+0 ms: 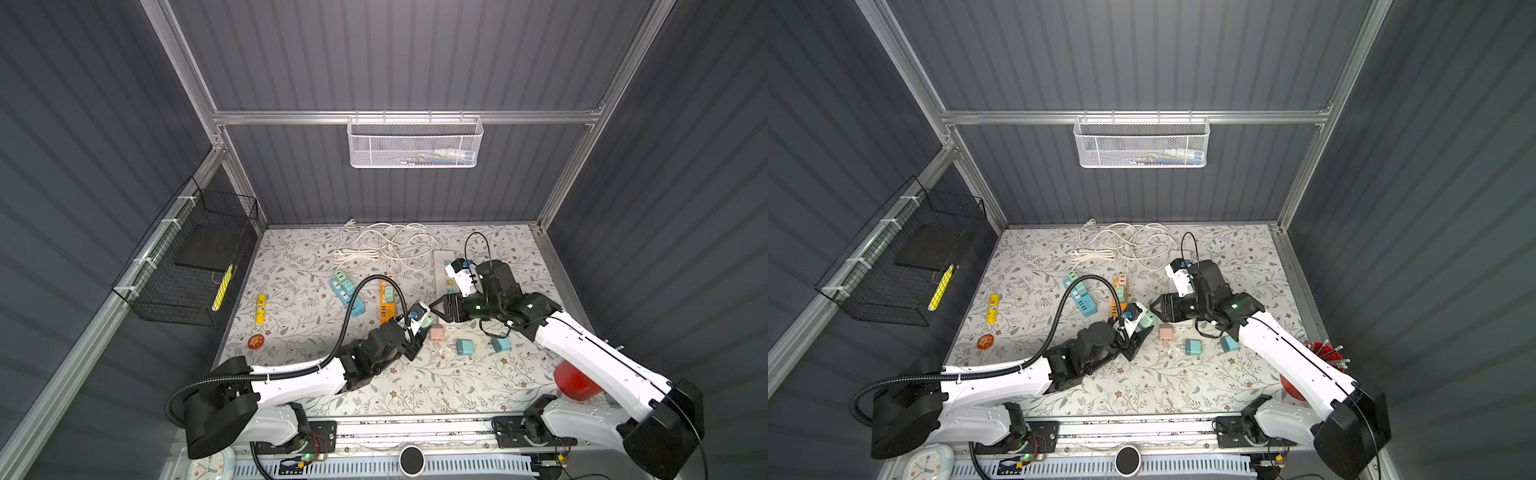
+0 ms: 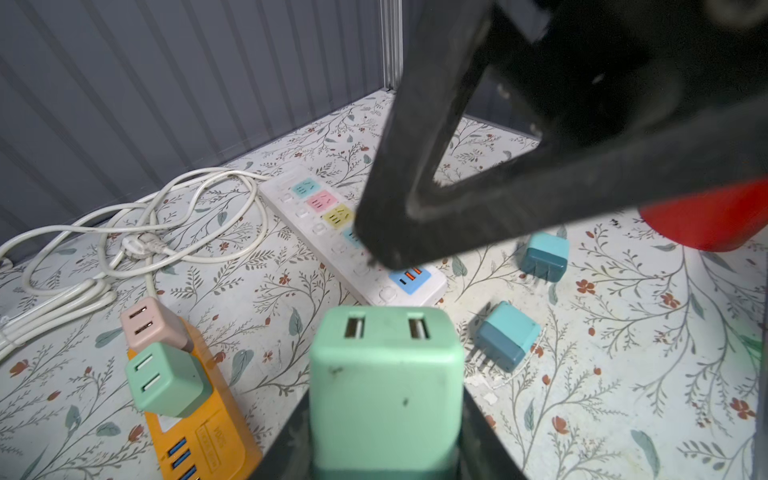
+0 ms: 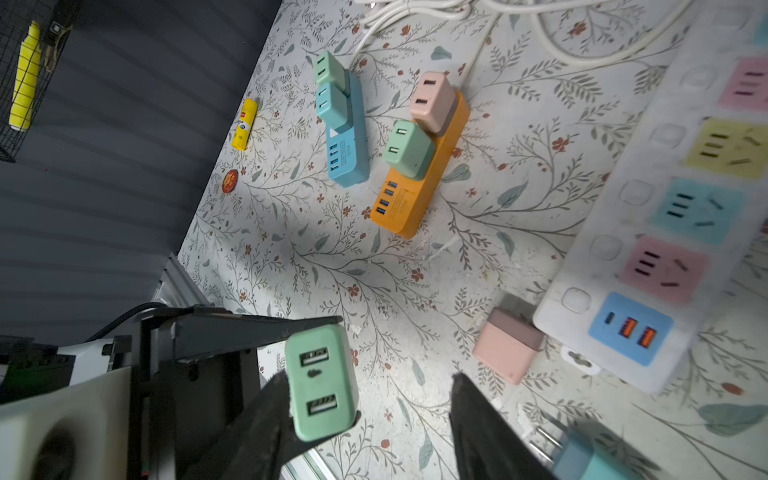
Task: Insert the plug
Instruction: 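Lift the green adapter with the left gripper toward the right gripper, then grasp the green adapter with the right gripper while the left gripper releases it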
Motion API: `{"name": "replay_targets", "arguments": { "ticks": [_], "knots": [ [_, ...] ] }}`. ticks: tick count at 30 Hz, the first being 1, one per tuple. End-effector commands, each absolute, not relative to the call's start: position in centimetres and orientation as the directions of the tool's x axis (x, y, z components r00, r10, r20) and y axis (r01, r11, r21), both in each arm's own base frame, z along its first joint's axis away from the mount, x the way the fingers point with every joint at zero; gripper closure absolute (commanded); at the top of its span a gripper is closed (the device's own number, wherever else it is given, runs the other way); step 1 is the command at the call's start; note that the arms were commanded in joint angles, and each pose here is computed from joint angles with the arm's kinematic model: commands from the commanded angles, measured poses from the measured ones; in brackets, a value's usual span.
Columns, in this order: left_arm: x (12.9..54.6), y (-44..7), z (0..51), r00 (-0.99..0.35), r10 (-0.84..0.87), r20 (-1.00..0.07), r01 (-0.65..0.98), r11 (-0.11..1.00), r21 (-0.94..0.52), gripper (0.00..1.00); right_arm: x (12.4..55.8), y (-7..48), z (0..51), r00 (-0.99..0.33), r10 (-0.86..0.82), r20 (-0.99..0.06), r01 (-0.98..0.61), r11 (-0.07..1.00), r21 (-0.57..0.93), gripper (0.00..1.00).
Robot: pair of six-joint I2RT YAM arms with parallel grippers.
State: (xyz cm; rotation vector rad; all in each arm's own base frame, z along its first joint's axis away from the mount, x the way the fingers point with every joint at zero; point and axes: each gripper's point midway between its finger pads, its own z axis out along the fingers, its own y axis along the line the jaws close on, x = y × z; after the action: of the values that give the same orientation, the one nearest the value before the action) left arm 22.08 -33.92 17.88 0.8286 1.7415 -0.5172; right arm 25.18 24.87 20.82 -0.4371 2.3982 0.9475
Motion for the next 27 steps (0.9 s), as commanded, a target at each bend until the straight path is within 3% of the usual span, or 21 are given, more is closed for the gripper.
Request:
{"name": "replay_targets", "arguments": {
  "ticks": [1, 6, 12, 16, 21, 24, 27],
  "knots": [
    [22.1, -34.0, 19.1, -0.153, 0.235, -0.960, 0.762, 0.647, 0.037, 0.62, 24.1, 27.0, 22.2, -0.789, -0.159, -0.593, -0.545, 0.625, 0.558, 0.36],
    [22.5, -34.1, 19.3, -0.170, 0.217, -0.961, 0.766, 0.643, 0.010, 0.62, 23.7, 27.3, 21.1, -0.797, -0.187, -0.574, -0.546, 0.629, 0.554, 0.40],
    [22.5, -34.5, 19.6, -0.173, 0.218, -0.960, 0.780, 0.626, 0.001, 0.62, 23.9, 27.8, 20.4, -0.808, -0.186, -0.560, -0.537, 0.623, 0.569, 0.53],
    [22.4, -34.7, 19.5, -0.176, 0.219, -0.960, 0.785, 0.620, -0.002, 0.62, 24.2, 28.4, 20.4, -0.808, -0.186, -0.559, -0.541, 0.609, 0.580, 0.54],
    [22.5, -34.6, 19.6, -0.173, 0.220, -0.960, 0.782, 0.623, 0.002, 0.62, 24.4, 28.5, 20.4, -0.806, -0.187, -0.561, -0.543, 0.609, 0.577, 0.67],
    [22.7, -34.4, 19.5, -0.175, 0.224, -0.959, 0.773, 0.634, 0.007, 0.53, 24.5, 28.4, 20.5, -0.804, -0.183, -0.566, -0.543, 0.613, 0.574, 0.75],
    [23.3, -33.7, 19.5, -0.187, 0.221, -0.957, 0.738, 0.675, 0.012, 0.29, 24.9, 28.2, 21.0, -0.797, -0.161, -0.582, -0.537, 0.628, 0.562, 0.79]
  ]
}}
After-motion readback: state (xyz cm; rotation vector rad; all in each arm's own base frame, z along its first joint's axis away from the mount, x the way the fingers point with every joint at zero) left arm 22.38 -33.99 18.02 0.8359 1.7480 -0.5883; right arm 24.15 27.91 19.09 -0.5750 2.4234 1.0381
